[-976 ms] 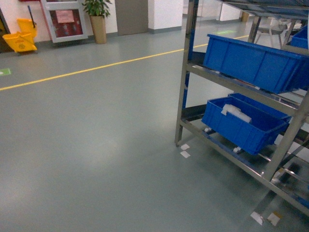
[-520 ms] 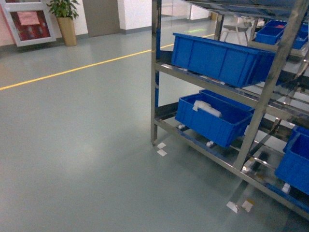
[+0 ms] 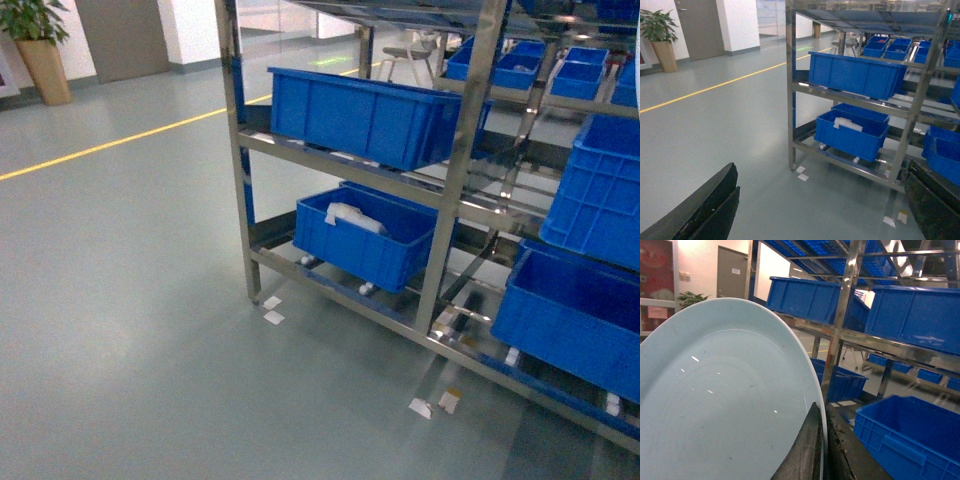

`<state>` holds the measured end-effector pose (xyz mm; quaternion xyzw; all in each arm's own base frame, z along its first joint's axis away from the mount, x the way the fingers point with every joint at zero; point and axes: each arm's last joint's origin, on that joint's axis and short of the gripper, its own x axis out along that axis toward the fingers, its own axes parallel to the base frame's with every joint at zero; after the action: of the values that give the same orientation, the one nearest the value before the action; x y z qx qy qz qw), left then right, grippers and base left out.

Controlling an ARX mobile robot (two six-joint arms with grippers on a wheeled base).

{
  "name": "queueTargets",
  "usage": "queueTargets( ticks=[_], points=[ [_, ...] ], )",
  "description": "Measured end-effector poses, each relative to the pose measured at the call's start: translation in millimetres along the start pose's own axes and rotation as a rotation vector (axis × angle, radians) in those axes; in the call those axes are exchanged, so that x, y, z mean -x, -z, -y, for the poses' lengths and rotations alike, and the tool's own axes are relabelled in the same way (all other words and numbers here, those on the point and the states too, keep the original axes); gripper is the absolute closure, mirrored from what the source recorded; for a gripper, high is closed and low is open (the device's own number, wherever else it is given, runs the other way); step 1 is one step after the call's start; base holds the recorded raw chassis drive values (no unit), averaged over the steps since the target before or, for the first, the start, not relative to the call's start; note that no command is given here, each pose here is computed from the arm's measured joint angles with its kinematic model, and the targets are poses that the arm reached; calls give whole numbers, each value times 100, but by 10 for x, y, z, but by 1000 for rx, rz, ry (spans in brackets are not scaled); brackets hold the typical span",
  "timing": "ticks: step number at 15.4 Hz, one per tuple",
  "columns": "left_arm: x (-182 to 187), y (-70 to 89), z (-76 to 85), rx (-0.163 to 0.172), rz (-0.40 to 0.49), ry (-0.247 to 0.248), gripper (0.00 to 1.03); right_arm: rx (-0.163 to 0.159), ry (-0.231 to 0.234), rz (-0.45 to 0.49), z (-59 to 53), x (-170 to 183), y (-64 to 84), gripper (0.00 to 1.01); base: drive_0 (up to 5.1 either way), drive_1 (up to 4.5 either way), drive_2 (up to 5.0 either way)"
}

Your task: Place blue tray on left shelf second layer neatly

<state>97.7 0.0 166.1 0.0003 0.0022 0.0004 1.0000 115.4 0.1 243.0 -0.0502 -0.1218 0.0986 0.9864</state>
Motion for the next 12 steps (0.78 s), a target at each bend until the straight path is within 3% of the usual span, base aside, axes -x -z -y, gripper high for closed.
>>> queueTargets(
  ticks=[6,12],
  points=[
    [0,0,0,0,0,0,5,0,0,0,0,0,0,99,-157,-157,-157],
    [0,0,0,0,0,0,5,0,0,0,0,0,0,99,-163,-13,-312]
  ],
)
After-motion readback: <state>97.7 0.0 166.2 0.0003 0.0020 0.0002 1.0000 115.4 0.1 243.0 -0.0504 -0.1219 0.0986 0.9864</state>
